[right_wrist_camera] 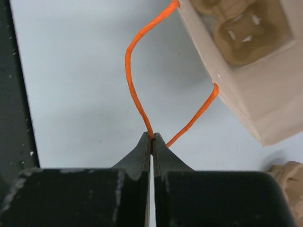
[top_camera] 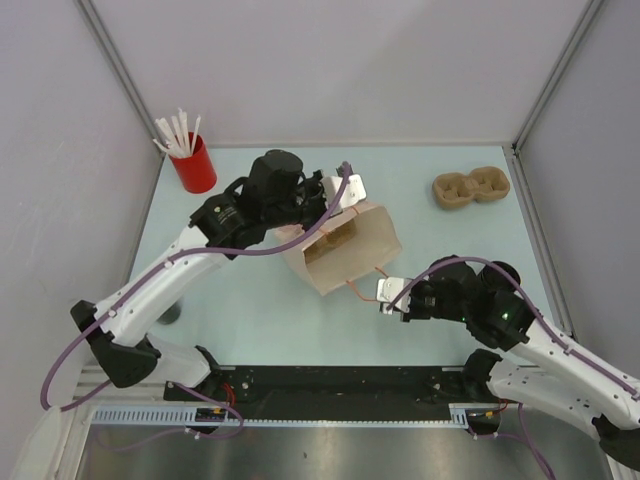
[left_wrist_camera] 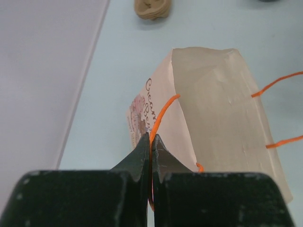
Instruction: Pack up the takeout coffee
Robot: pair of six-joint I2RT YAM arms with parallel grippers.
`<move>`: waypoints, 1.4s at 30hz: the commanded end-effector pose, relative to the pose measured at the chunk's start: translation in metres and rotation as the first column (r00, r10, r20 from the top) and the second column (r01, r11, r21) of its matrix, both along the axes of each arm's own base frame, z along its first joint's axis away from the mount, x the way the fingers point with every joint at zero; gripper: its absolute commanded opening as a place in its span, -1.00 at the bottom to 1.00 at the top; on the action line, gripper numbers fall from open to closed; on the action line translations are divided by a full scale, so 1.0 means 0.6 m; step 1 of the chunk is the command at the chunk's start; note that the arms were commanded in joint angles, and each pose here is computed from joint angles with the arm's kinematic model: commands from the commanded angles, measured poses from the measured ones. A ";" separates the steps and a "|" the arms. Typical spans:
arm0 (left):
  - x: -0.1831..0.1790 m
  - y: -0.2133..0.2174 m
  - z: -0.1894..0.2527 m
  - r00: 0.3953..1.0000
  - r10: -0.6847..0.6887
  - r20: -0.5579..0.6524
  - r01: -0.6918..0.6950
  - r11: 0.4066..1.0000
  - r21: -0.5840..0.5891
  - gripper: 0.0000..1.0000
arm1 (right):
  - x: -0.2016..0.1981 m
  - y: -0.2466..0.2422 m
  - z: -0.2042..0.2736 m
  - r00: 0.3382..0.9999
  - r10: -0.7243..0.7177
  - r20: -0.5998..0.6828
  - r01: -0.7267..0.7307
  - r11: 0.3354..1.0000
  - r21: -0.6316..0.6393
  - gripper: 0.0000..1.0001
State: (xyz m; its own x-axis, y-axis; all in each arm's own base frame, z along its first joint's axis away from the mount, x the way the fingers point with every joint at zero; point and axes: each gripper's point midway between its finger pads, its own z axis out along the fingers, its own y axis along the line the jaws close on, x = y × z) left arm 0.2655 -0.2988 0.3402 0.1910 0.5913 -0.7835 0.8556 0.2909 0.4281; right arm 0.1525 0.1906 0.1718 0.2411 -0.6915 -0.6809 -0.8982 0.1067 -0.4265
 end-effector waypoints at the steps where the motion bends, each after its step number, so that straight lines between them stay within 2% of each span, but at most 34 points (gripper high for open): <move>1: 0.045 0.007 0.077 0.983 0.140 0.121 -0.130 0.987 -0.091 -0.99 | 0.059 0.021 0.114 0.981 -0.091 0.174 0.063 0.985 0.160 -1.00; 10: 0.108 0.035 0.071 0.921 0.321 0.220 -0.315 0.947 -0.063 -0.85 | 0.130 0.054 0.206 0.945 -0.225 0.239 0.148 0.942 0.302 -1.00; 17: 0.152 0.067 0.083 0.871 0.439 0.219 -0.427 0.899 -0.100 -0.86 | 0.167 0.079 0.256 0.924 -0.291 0.246 0.184 0.906 0.382 -1.00; 19: 0.171 0.084 0.092 0.854 0.476 0.211 -0.460 0.880 -0.119 -0.87 | 0.190 0.079 0.262 0.902 -0.348 0.256 0.232 0.889 0.395 -1.00; 24: 0.208 0.096 0.094 0.846 0.496 0.197 -0.479 0.868 -0.130 -0.88 | 0.229 0.082 0.289 0.862 -0.430 0.270 0.284 0.849 0.446 -1.00; 27: 0.225 0.099 0.108 0.841 0.492 0.227 -0.474 0.871 -0.130 -0.87 | 0.247 0.085 0.300 0.850 -0.459 0.260 0.305 0.830 0.467 -1.00; 37: 0.289 0.067 0.156 0.825 0.500 0.265 -0.473 0.866 -0.162 -0.88 | 0.291 0.070 0.342 0.790 -0.567 0.233 0.384 0.754 0.533 -1.00; 42: 0.328 0.048 0.163 0.809 0.516 0.280 -0.485 0.856 -0.176 -0.85 | 0.317 0.048 0.356 0.726 -0.647 0.234 0.436 0.696 0.571 -1.00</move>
